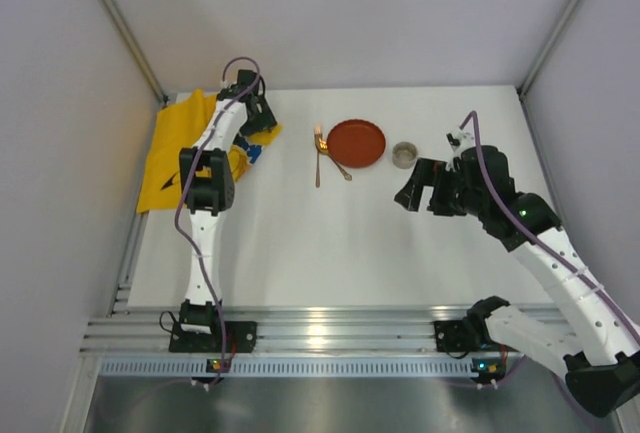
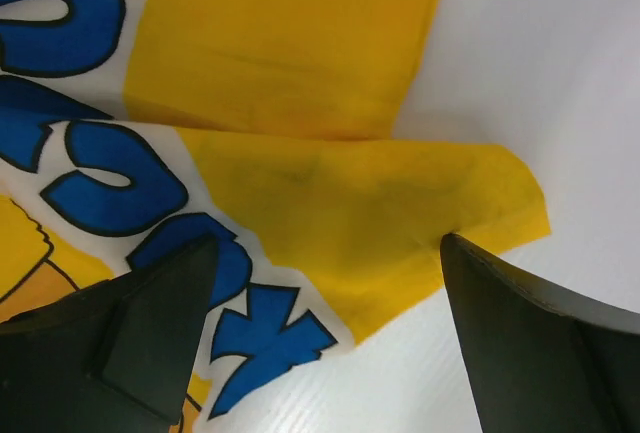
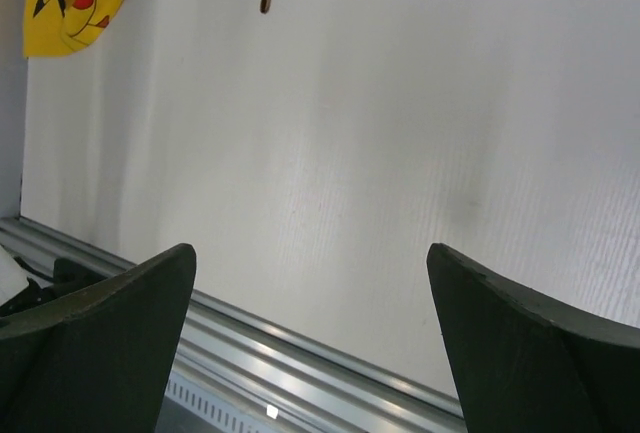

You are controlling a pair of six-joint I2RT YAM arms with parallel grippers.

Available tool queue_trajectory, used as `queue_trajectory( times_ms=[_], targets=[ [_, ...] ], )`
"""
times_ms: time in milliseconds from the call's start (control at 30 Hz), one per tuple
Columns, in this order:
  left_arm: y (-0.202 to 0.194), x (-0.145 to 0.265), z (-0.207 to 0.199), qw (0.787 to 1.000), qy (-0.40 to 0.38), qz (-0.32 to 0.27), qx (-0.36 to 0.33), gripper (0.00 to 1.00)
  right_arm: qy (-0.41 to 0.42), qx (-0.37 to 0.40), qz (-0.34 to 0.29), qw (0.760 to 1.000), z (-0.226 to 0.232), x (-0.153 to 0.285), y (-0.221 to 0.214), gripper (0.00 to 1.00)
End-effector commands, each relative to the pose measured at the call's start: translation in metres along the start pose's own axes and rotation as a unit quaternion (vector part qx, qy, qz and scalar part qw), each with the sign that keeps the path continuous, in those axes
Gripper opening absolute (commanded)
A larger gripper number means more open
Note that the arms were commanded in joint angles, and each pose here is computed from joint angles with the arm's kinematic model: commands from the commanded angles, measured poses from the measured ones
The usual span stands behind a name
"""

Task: Set the dinner table for one person

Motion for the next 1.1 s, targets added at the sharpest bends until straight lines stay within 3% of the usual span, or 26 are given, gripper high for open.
queue_trajectory(
  times_ms=[0,67,100,167,200,233,267,533,600,767,900,1067],
  targets=[
    [-0.005,-0.008,0.023,0.999,0.026,0.024,-0.002,0.97,-0.008,0.018,-0.011,1.000,0.004,-0.004,0.017,1.00],
    [-0.015,-0.013,0.027,0.998,0.032,0.045,-0.016,0.88,0.000,0.020,-0.004,1.000,0.005,-0.013,0.019,1.00],
    [-0.023,-0.018,0.030,0.997,0.034,0.059,-0.027,0.65,0.004,0.022,-0.002,1.000,0.007,-0.015,0.019,1.00],
    [-0.038,-0.023,0.039,0.994,0.051,0.087,-0.040,0.39,0.009,0.024,0.006,1.000,0.008,-0.021,0.019,1.00],
    [-0.044,-0.024,0.042,0.993,0.051,0.097,-0.049,0.17,0.011,0.026,0.009,1.000,0.008,-0.022,0.019,1.00],
    [-0.049,-0.025,0.045,0.991,0.057,0.105,-0.053,0.04,0.011,0.027,0.010,1.000,0.008,-0.023,0.020,1.00],
    [-0.064,-0.024,0.057,0.987,0.078,0.125,-0.058,0.00,0.016,0.029,0.010,0.999,0.010,-0.022,0.020,1.00],
    [-0.076,0.042,0.092,0.983,0.117,0.121,-0.070,0.00,0.037,0.039,-0.002,0.999,0.011,-0.005,0.012,1.00],
    [-0.063,0.082,0.095,0.989,0.100,0.081,-0.067,0.00,0.043,0.045,-0.006,0.998,0.012,0.000,0.012,1.00],
    [-0.080,0.175,0.105,0.996,0.055,0.041,-0.063,0.00,0.051,0.049,-0.012,0.997,0.013,0.009,0.010,1.00],
    [-0.131,0.233,0.087,0.995,0.021,0.041,-0.093,0.00,0.050,0.054,-0.007,0.997,0.011,0.010,0.008,1.00],
    [-0.229,0.286,0.047,0.985,-0.073,0.102,-0.122,0.00,0.039,0.063,-0.005,0.997,0.007,0.009,0.007,1.00]
  ],
)
Point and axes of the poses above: each gripper's point midway between its finger pads, its own x axis back along the fingers, its own z axis along the line the jaws close on, y = z × x, the point moved 5 cm from there along x, back along the fingers, and after that the axes turned 2 degrees about x, right-handed, at the moved point
